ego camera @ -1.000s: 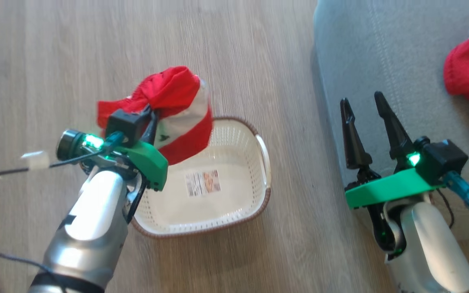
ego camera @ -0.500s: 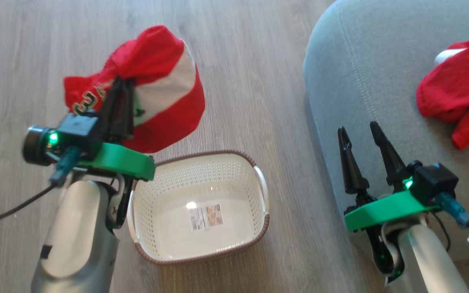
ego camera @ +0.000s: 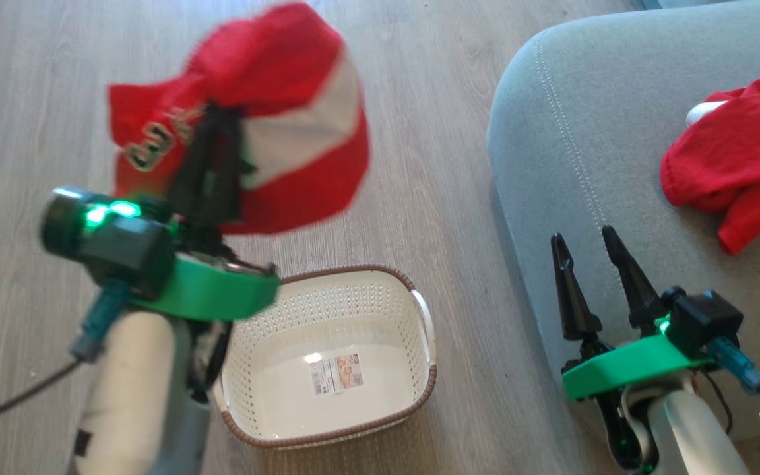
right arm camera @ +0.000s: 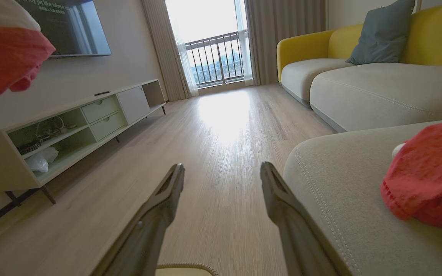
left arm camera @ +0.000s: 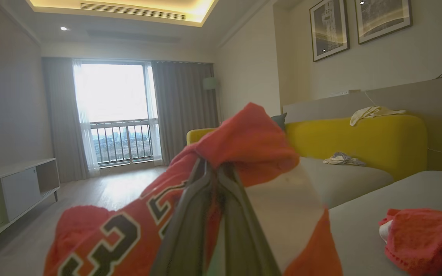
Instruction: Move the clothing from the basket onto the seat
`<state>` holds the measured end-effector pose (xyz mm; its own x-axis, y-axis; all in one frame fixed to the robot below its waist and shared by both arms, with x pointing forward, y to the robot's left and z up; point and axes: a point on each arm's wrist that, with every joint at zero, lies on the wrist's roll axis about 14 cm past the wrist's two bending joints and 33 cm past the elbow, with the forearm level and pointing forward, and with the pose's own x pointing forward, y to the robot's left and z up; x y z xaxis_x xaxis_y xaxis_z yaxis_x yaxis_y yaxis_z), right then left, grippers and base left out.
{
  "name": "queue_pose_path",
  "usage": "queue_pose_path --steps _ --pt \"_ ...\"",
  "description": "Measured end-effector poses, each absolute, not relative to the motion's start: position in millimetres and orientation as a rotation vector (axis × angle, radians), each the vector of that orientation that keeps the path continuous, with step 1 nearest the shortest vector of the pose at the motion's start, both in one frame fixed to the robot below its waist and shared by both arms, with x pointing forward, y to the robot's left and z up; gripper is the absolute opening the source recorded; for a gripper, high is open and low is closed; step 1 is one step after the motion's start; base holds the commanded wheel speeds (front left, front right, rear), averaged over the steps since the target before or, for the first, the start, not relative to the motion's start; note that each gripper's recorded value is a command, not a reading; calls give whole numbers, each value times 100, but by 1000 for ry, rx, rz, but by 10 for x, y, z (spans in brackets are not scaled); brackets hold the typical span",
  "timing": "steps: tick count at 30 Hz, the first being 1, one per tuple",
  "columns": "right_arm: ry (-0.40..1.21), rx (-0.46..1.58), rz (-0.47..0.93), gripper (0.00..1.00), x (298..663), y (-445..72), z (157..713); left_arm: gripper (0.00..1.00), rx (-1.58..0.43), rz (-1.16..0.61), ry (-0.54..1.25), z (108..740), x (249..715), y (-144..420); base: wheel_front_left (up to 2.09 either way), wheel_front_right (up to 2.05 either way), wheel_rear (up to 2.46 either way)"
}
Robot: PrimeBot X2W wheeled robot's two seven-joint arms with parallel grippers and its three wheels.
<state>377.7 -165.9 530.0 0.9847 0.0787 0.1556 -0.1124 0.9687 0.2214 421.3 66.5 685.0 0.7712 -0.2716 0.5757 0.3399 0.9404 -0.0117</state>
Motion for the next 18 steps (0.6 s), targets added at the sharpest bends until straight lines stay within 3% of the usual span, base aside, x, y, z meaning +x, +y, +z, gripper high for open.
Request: queue_pose_path --steps 10,18 --pt "-144 243 108 100 3755 -1617 5293 0 -130 -558 -556 6681 3849 38 0 0 0" --pt "-150 243 119 100 3741 -1582 5319 0 -143 -575 -521 6587 3799 -35 0 0 0"
